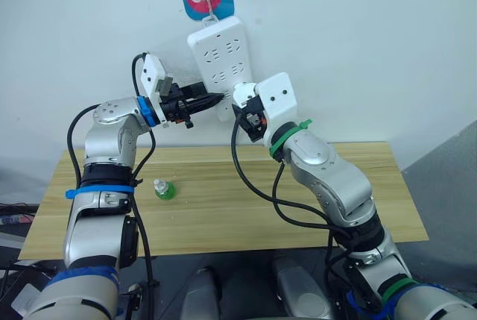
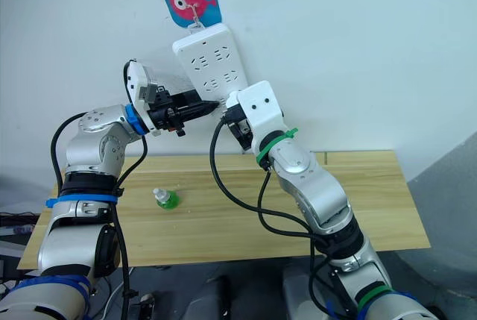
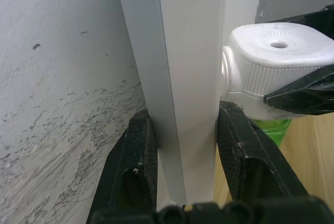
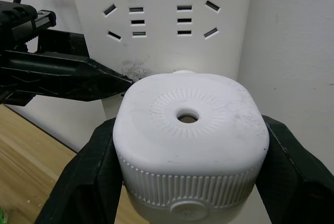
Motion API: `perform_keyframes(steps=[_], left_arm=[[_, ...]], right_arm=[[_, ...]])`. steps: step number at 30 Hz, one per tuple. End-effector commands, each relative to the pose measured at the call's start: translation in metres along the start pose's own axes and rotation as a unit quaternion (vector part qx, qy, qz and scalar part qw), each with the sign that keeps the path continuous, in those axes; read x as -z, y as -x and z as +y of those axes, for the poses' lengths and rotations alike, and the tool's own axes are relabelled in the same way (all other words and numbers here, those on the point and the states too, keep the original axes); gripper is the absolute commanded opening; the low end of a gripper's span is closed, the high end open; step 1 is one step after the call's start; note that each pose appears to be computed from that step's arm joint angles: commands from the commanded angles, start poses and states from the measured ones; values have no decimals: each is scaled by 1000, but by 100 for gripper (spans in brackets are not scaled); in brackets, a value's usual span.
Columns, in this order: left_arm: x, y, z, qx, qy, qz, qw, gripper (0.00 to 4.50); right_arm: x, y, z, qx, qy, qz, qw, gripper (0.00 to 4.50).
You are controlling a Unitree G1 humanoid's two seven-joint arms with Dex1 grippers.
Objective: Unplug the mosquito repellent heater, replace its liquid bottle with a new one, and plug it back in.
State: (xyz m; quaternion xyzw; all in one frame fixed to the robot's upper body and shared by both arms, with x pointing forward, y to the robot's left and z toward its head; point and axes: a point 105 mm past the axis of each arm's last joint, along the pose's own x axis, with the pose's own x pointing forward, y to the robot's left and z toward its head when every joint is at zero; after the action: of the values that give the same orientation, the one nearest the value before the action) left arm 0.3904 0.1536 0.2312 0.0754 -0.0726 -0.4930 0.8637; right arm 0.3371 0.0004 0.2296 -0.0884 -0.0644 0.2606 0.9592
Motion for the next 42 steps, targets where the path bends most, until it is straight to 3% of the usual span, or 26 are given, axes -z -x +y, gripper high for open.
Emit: perform_keyframes(steps=[1,8,13,18,21,26,32,37,42], left_arm=[[-2,3,7,-31,-30,15,999,132],[2,7,8,-40,-26,16,999,132],[-1,23,15,-76,-22,3,997,132],[3,54,16,-119,-84,37,989,286],[8,77,0,-111,-140,68,982,380],[23,84,-57,-47,-195,97,975,381],[12,32,-100,-6,-169,-5,986,381],[13,-1,-114,27,-138,-38,989,381],[-3,-31,-117,37,-84,-96,991,381]], right_arm=[[-19,26,-2,2,-5,-34,999,296],[-18,42,4,-13,4,-26,1000,296],[-19,46,-10,6,-5,-34,999,296],[-22,50,-18,15,-11,-45,999,296],[-24,53,-19,15,-18,-54,998,296],[-22,60,-35,47,-81,-72,993,296],[-14,74,-55,62,-286,-107,950,296],[-13,81,-57,53,-425,-137,893,296],[-19,89,-55,35,-525,-161,835,296]])
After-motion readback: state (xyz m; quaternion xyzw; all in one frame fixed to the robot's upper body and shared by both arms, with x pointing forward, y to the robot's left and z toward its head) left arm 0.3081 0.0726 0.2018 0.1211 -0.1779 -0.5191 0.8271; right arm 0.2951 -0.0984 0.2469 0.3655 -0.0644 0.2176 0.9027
